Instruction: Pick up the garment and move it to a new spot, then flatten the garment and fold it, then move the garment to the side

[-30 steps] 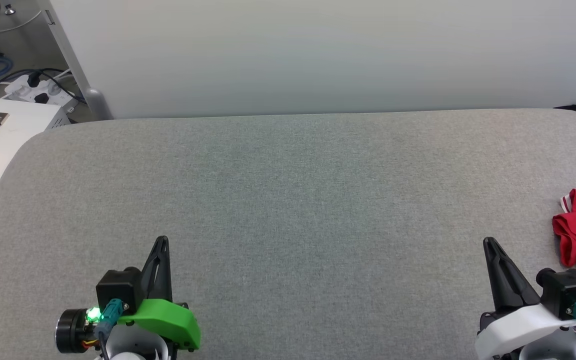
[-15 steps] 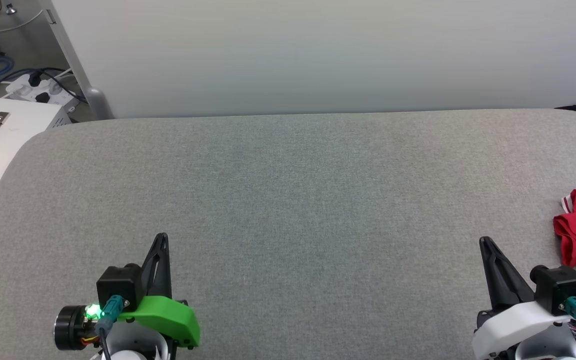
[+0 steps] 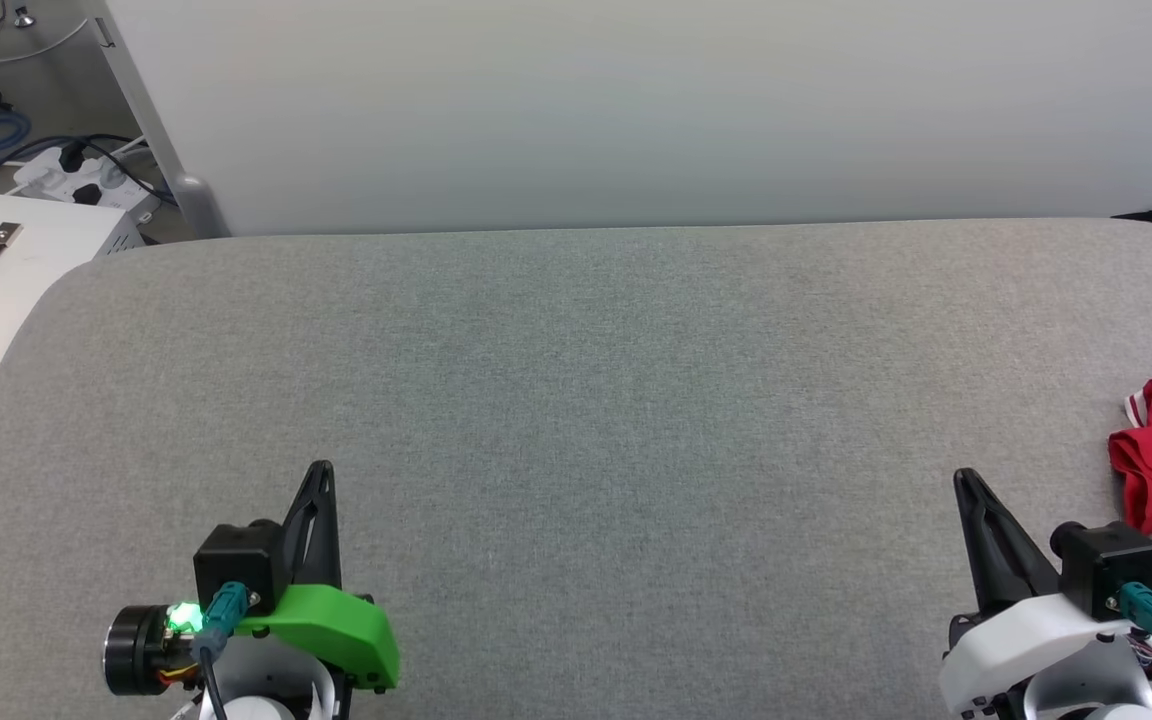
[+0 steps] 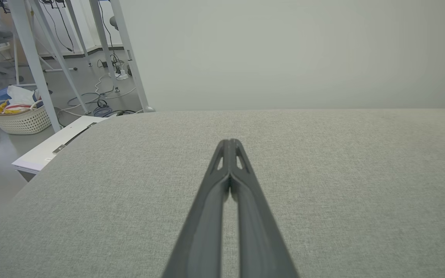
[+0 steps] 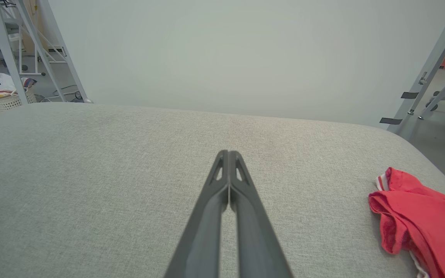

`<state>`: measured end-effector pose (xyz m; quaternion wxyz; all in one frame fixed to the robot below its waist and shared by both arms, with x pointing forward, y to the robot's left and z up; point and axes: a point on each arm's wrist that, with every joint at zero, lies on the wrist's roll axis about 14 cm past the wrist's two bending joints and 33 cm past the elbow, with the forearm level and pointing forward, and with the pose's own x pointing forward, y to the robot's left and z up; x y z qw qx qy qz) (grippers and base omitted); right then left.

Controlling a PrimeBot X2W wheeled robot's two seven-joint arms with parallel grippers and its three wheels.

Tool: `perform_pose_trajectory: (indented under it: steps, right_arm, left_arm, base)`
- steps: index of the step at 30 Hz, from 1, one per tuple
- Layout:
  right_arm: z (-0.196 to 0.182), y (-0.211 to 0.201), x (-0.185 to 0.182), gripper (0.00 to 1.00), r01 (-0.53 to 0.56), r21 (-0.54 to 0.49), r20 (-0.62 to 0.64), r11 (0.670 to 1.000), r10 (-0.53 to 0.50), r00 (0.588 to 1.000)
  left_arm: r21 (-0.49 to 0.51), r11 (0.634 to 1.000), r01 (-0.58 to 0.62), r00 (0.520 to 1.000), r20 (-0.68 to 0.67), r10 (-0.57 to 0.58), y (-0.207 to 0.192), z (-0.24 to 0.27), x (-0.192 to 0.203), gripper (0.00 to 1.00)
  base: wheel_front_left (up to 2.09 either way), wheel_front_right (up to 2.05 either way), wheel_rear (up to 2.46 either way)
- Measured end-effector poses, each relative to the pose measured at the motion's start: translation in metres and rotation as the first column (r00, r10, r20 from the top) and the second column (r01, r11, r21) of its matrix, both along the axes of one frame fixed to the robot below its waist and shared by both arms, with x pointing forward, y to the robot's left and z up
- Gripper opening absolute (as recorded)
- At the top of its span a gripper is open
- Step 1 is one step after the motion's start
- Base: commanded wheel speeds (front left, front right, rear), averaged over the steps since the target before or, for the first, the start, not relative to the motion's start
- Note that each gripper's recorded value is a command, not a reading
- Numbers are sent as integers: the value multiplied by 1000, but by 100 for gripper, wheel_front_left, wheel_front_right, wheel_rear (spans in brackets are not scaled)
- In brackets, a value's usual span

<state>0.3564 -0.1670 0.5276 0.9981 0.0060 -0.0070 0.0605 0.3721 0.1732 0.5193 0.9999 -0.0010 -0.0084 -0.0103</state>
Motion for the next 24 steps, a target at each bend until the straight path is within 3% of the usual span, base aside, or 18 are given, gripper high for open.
perform_pose_trajectory:
  steps: [24]
  right_arm:
    - [-2,4,7,0,-5,-37,-12,999,5,1000]
  left_arm:
    - [26,1000,-13,1000,-9,13,3,5,1,0]
  base:
    - [0,0,0]
